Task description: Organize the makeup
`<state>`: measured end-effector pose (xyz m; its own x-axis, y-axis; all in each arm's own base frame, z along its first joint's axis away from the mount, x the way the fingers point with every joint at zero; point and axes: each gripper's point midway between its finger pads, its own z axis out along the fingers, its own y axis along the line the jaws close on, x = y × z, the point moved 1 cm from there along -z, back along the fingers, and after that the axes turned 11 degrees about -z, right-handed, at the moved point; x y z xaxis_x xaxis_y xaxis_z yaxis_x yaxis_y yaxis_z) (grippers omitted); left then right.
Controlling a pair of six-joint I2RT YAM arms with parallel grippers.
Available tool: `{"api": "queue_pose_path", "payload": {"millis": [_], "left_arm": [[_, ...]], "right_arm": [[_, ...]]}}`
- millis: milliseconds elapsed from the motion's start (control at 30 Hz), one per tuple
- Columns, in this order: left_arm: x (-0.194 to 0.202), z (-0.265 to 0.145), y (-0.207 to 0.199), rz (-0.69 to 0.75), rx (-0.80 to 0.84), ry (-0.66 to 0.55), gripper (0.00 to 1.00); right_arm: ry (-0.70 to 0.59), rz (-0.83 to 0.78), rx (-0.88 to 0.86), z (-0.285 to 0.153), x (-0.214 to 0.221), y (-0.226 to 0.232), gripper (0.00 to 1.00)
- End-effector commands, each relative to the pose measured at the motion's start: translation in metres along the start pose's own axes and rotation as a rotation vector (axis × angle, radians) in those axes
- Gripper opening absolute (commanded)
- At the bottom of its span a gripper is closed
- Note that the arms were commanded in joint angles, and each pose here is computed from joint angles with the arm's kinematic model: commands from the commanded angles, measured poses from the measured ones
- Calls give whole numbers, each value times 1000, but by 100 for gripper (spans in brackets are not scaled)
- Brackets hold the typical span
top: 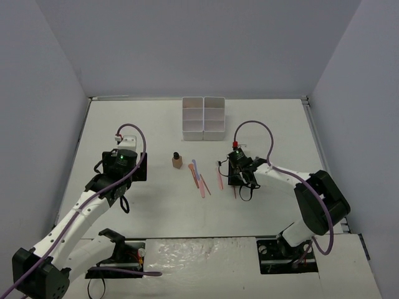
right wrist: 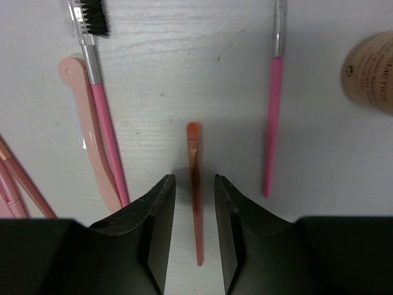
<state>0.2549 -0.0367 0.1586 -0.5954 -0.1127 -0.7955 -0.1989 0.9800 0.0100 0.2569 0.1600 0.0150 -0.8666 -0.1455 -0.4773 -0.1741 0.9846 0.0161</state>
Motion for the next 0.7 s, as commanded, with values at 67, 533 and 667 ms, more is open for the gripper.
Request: {"api": "queue_pose_path", "payload": {"millis": [67,533,667], "left_arm": [[-19,-1,0,-26,-13,-52,97],[-19,-1,0,-26,-10,-52,97],[-19,-1,-2,-29,-1,-53,97]], "right_arm": [[26,5,37,10,9,-1,22],[-304,-68,-21,-49,-112,21,0],[-565,-57,-83,-90,-180,36,0]]}}
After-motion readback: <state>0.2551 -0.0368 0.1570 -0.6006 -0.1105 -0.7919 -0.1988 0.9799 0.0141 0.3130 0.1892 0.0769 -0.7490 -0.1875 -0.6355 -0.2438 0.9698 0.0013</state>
